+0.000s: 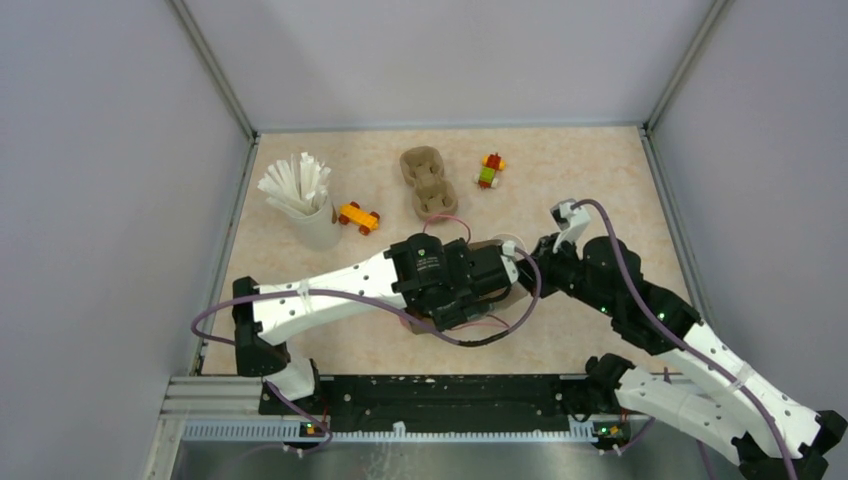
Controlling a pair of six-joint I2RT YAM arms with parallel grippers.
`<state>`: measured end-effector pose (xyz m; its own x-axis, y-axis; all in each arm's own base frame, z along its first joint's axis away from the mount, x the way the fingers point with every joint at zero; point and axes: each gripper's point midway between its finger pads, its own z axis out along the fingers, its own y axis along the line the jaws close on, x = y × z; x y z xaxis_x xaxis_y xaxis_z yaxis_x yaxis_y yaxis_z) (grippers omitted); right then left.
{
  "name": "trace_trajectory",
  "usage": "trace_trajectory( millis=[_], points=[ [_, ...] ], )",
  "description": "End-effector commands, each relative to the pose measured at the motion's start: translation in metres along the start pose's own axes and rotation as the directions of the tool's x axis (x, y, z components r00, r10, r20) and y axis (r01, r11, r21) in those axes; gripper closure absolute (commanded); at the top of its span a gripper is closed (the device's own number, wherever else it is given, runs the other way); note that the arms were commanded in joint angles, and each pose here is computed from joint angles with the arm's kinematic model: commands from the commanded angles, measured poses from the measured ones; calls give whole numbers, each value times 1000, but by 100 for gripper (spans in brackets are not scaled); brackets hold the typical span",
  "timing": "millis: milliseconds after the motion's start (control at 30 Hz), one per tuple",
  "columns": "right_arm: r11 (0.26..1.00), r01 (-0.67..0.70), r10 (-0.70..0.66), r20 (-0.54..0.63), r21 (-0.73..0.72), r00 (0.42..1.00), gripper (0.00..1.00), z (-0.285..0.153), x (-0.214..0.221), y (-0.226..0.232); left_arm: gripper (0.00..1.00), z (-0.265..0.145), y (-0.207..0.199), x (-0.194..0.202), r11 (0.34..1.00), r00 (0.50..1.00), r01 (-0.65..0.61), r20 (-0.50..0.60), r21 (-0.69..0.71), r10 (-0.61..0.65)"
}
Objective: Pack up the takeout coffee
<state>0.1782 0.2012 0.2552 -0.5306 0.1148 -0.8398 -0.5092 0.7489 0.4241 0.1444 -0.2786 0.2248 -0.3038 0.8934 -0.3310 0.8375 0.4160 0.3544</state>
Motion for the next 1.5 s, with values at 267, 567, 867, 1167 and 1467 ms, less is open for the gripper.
trace_trajectory(
  millis=[267, 567, 867, 1167, 1467],
  points=[
    [999, -37, 36, 64, 10, 997, 80, -17, -19, 2, 67, -6, 1, 6, 999, 999, -18, 29, -35, 19],
    [998, 17, -22, 77, 67, 997, 76, 1, -59, 10, 67, -2, -7, 7, 998, 999, -42, 17, -36, 43],
    [994, 78, -81, 36, 71, 996, 100, 5, -64, 12, 67, -2, -8, 6, 996, 998, -57, 19, -62, 58],
    [998, 27, -29, 45, 61, 999, 100, -19, -34, 0, 68, 4, -11, 1, 984, 992, -125, 7, -128, 127],
    [993, 114, -115, 96, 14, 989, 100, -25, -32, 1, 68, 6, -24, -9, 989, 992, -117, 45, -90, 122]
  ],
)
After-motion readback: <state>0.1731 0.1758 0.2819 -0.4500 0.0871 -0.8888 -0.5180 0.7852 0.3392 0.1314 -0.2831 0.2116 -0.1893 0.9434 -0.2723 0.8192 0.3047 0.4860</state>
